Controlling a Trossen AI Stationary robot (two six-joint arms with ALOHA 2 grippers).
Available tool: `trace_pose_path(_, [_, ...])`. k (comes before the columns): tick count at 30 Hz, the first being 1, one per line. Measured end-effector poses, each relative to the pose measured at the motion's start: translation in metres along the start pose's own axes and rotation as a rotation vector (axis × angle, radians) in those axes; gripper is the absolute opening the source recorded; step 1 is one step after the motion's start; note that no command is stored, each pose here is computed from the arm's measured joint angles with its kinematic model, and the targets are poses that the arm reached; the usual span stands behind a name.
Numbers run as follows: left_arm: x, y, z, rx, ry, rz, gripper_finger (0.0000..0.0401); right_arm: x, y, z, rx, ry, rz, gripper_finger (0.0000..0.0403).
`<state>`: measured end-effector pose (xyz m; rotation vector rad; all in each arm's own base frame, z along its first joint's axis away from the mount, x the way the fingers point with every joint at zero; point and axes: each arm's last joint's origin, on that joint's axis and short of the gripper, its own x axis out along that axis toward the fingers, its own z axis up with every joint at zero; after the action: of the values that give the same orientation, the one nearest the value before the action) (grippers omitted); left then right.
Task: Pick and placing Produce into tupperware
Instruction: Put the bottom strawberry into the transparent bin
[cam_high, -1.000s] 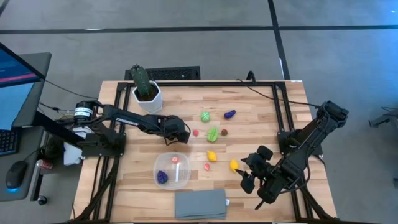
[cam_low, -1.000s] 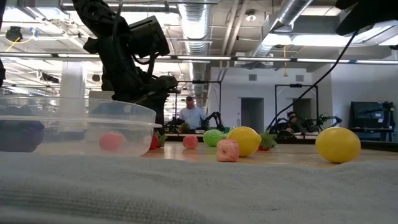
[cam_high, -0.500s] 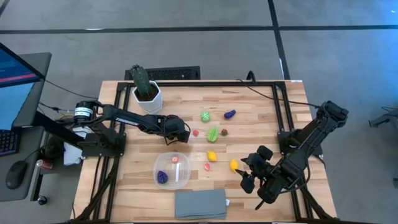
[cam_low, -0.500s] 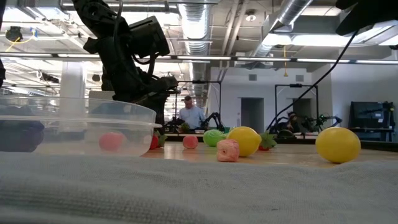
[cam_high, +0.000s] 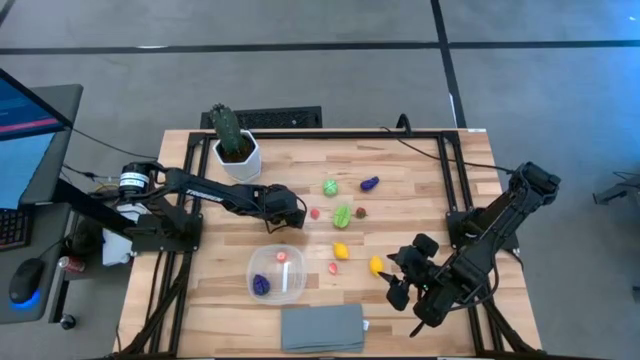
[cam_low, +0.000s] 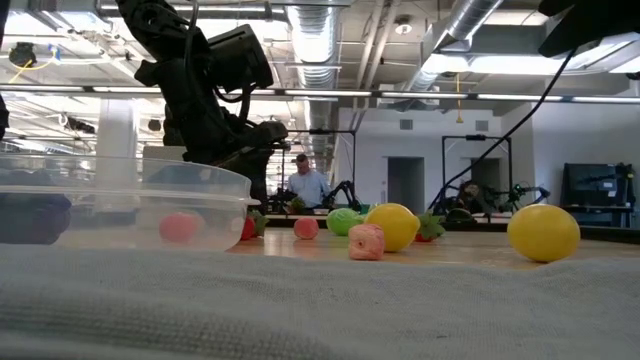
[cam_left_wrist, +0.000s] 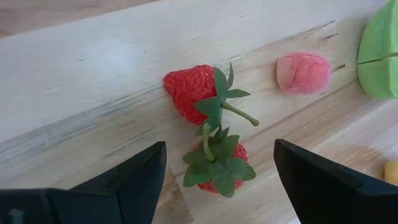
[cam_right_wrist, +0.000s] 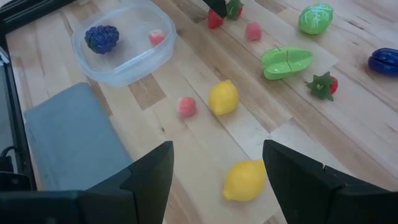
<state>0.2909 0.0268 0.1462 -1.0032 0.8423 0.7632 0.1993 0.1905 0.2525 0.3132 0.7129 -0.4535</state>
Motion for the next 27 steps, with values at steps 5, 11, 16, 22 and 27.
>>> trace_pose_path(5, [0.0000,0.0000,0.0000,-0.004,0.000,0.000,0.0286,0.0000,-0.0002,-0.0001,-0.008,0.001,-0.002,0.0271])
trace_pose_path(11, [0.0000,0.0000,0.0000,-0.010,0.001,0.000,0.0286,0.0000,-0.0003,-0.0001,-0.010,0.001,-0.002,0.0271])
trace_pose_path(16, [-0.0001,-0.0002,-0.0007,-0.020,0.007,-0.003,0.0286,0.0000,-0.0003,-0.0001,-0.010,0.001,-0.002,0.0271])
trace_pose_path(22, [-0.0003,-0.0007,-0.0024,-0.020,0.011,-0.001,0.0270,0.0000,-0.0003,-0.0001,-0.011,0.001,-0.002,0.0271])
trace_pose_path(27, [-0.0004,-0.0019,-0.0039,-0.014,0.029,-0.015,0.0248,0.0000,-0.0003,-0.0001,-0.011,0.001,-0.002,0.0271])
